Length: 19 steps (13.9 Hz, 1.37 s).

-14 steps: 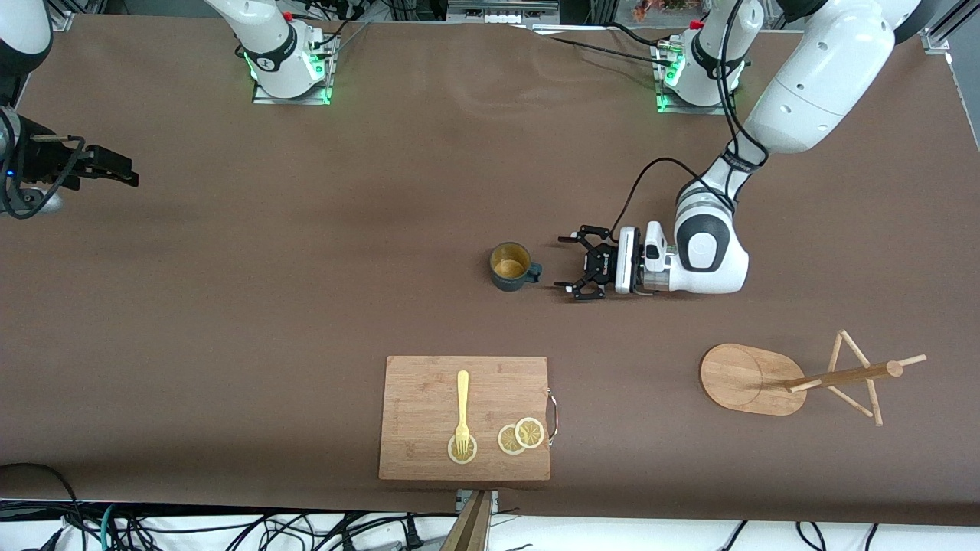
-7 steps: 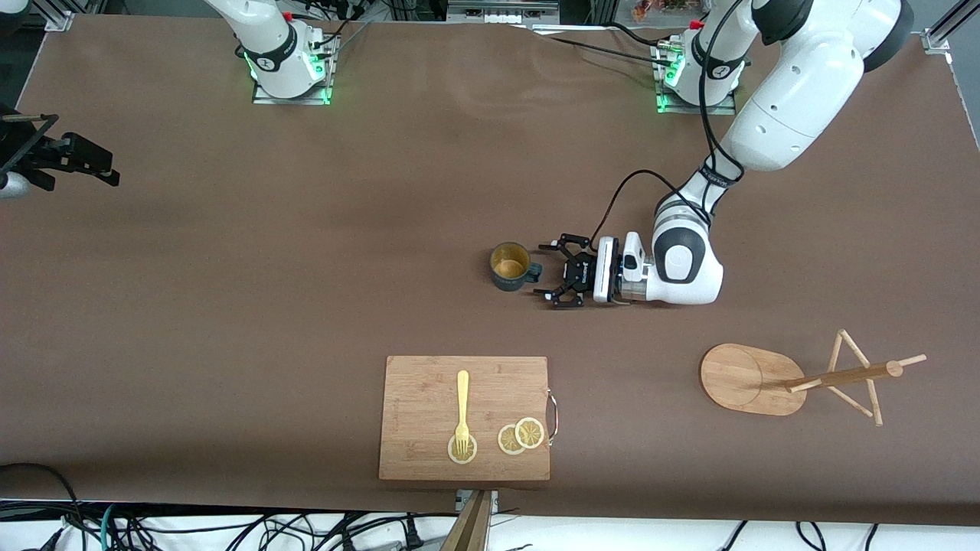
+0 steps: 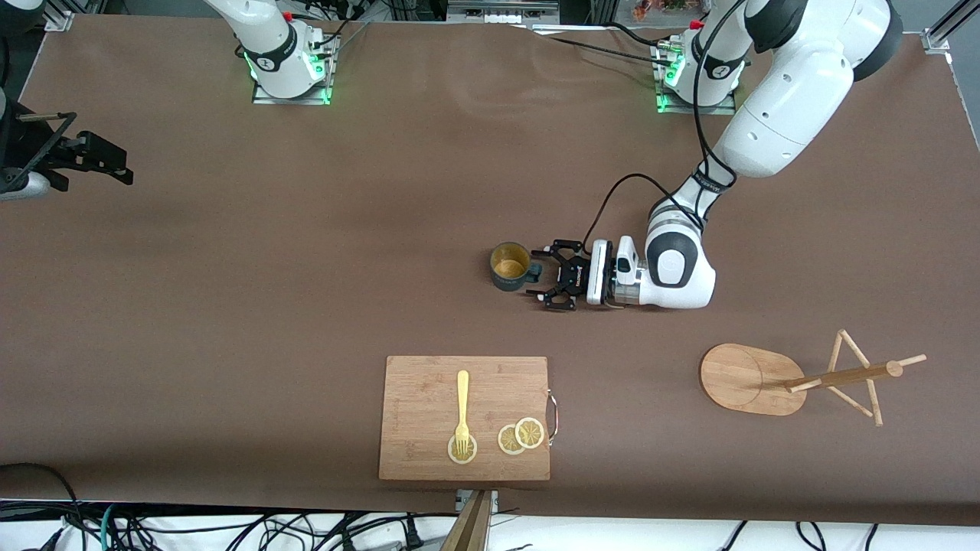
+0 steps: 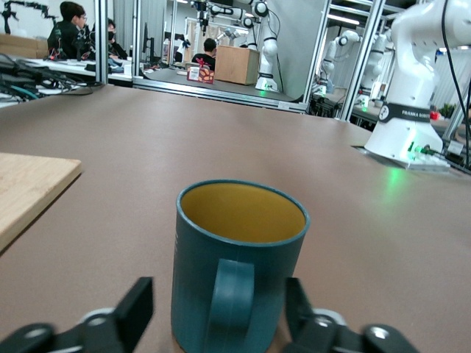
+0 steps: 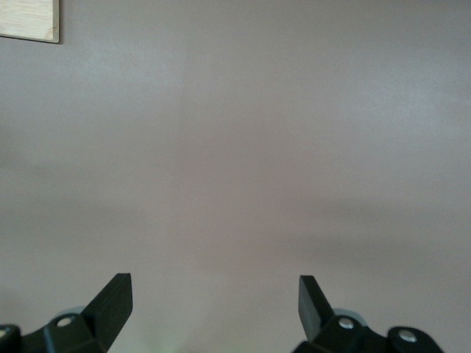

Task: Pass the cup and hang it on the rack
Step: 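Lift the teal mug with the left gripper while the right gripper withdraws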

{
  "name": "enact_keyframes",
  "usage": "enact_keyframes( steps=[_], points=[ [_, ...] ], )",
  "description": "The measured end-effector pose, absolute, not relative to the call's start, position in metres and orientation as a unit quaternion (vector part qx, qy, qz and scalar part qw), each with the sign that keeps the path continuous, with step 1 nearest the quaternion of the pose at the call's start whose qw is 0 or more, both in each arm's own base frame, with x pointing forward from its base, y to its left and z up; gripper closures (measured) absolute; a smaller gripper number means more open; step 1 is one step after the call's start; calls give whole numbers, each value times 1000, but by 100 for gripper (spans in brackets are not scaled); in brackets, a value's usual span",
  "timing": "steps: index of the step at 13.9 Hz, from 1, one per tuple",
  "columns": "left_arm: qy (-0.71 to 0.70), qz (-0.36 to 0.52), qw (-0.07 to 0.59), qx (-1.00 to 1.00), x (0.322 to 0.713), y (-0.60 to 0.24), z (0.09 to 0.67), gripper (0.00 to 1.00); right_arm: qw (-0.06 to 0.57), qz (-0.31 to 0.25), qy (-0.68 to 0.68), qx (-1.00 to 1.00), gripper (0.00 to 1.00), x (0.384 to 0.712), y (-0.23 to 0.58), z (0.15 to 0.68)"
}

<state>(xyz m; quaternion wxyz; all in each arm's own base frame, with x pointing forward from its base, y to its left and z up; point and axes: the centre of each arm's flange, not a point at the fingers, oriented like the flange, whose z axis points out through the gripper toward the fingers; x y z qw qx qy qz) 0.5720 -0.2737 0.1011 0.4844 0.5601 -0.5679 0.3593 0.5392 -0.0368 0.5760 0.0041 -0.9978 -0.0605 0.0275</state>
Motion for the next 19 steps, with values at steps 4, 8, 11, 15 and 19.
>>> enact_keyframes(
  steps=[4,8,11,15,19],
  points=[
    [-582,372,464,554,578,-268,101,69,5,34,-60,-998,0,538,-37,575],
    [-583,380,454,556,586,-258,105,79,6,40,-60,-997,0,536,-37,574],
    [-578,385,446,565,595,-243,128,79,6,41,-60,-997,0,536,-37,574],
    [-556,373,428,608,585,-197,204,79,6,43,-60,-997,0,536,-37,574],
    [-507,309,413,691,546,-101,278,79,7,51,-60,-997,0,534,-36,573]
  ],
)
